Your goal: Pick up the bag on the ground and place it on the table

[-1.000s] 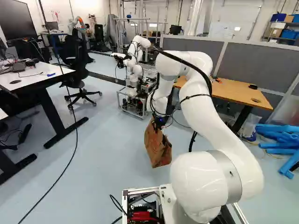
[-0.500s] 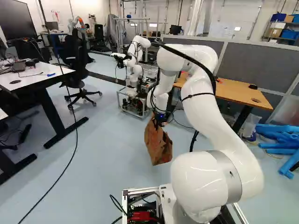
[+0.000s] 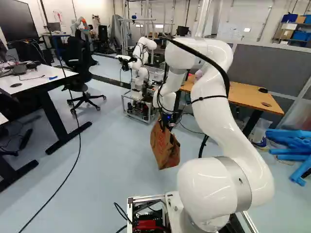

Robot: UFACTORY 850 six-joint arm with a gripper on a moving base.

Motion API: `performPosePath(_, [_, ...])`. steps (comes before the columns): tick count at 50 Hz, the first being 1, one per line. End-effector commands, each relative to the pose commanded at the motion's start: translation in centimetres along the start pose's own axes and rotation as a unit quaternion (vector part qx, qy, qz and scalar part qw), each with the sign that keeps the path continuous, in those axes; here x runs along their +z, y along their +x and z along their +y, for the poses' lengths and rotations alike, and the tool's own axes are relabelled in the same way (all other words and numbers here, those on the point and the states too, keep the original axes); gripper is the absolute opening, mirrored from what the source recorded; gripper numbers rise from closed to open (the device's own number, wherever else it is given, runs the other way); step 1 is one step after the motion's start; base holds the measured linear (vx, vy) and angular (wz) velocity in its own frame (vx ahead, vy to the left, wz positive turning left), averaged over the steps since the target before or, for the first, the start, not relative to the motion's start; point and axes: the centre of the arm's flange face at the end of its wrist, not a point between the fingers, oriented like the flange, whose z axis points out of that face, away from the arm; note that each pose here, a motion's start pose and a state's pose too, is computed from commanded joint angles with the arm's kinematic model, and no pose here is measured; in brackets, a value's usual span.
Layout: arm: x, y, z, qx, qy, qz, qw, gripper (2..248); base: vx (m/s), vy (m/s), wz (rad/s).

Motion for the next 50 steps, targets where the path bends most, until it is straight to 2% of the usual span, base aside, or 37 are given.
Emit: performPosePath(50, [-7.6, -0.6, 0.0, 0.000, 0.000, 0.000, 1.0000, 24, 0.000, 0.000, 0.000])
